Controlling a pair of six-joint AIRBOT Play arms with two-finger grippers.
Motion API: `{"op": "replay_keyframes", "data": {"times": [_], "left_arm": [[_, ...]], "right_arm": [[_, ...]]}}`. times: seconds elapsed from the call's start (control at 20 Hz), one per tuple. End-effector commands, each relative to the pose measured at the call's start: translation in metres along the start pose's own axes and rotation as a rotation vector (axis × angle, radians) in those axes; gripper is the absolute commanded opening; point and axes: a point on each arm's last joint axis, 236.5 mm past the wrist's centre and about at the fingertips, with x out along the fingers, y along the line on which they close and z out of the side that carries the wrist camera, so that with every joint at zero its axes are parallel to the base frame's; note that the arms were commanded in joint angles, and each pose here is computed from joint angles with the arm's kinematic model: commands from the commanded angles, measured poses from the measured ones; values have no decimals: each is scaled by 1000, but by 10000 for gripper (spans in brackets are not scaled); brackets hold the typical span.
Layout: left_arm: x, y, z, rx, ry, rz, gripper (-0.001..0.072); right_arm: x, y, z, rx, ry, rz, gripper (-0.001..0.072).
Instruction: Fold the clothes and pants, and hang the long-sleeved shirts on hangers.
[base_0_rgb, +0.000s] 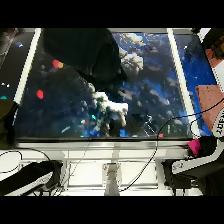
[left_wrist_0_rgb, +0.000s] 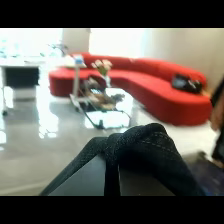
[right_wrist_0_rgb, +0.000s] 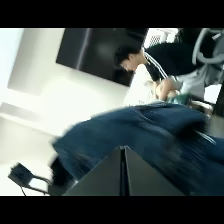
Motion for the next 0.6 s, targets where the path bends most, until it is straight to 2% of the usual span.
{"op": "replay_keyframes", "data": {"times": [0.0,0.15,0.35,0.4,0.5,0.55], "left_arm": [[31,-62,-74,22,166,-114,9],[41,-112,-96,130,164,-213,8],[40,-151,-95,108,123,-284,8],[41,-154,-115,84,190,-295,8],[36,-156,-200,71,475,-308,11],[31,-155,-243,96,610,-306,18]], "right_arm": [[-33,-8,24,-18,-70,-39,19],[-75,-32,39,-37,-114,-156,19],[-109,-95,33,-50,-78,-442,20],[-114,-111,29,-51,-59,-514,21],[-124,-130,26,-55,-43,-610,22],[-128,-135,26,-57,-44,-637,51]]}}
